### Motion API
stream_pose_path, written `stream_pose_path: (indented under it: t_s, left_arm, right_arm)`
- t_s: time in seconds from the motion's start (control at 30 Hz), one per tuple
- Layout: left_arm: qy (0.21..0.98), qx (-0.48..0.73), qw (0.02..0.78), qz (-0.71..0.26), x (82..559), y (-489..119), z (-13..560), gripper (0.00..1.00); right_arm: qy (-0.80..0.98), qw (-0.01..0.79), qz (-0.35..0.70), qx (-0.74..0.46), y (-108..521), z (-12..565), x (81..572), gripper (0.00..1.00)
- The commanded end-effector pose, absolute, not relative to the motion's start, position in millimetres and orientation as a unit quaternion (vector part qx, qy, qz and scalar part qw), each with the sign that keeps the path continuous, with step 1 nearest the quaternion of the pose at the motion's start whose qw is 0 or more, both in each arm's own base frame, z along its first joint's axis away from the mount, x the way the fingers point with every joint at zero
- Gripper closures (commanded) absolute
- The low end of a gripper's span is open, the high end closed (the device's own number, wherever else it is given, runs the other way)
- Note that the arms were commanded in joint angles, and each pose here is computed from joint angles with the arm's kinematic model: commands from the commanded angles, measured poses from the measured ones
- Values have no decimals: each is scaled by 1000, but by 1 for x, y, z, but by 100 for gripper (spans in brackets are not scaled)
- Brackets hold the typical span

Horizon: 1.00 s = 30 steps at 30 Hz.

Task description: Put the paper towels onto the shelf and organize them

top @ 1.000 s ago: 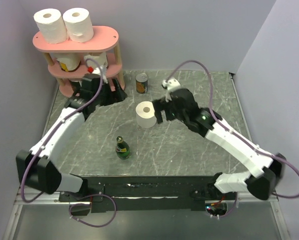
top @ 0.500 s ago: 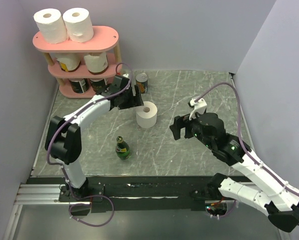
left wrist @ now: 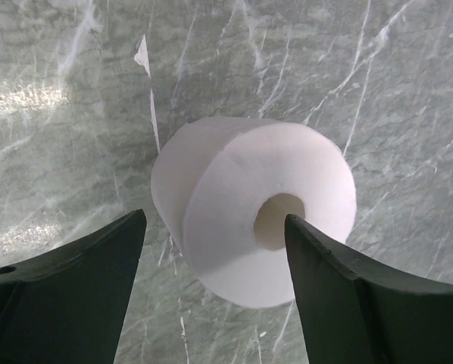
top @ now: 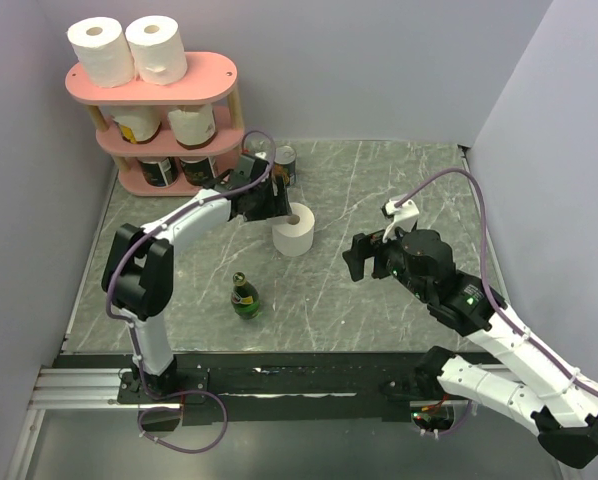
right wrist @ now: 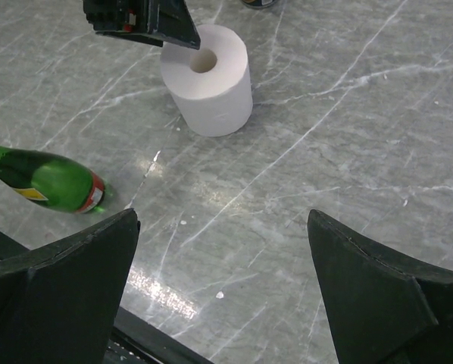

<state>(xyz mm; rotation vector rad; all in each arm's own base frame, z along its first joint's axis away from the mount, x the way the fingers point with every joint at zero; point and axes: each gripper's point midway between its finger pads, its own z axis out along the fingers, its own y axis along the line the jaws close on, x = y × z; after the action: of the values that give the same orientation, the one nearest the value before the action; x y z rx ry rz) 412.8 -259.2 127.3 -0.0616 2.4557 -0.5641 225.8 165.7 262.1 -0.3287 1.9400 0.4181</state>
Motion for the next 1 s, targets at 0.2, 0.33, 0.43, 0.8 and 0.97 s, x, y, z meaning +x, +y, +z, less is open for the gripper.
stream_pose_path:
  t_s: [0.2, 0.33, 0.43, 0.8, 0.97]
  left_arm:
    - [929, -12, 298, -218, 417, -273, 108, 28]
    - [929, -11, 302, -214, 418, -273, 109, 39]
    - [927, -9, 306, -217, 418, -274, 115, 50]
    - [911, -19, 341, -230, 415, -269, 186, 70]
    - [888, -31, 402, -221, 412, -252, 265, 72]
  right_arm:
    - [803, 559, 170, -116, 156, 273, 229, 0]
    - [803, 560, 168, -115, 156, 272, 229, 0]
    - [804, 559, 165, -115, 155, 271, 229, 0]
    - [805, 560, 160, -116, 153, 272, 230, 0]
    - [800, 565, 165, -116, 152, 280, 227, 1]
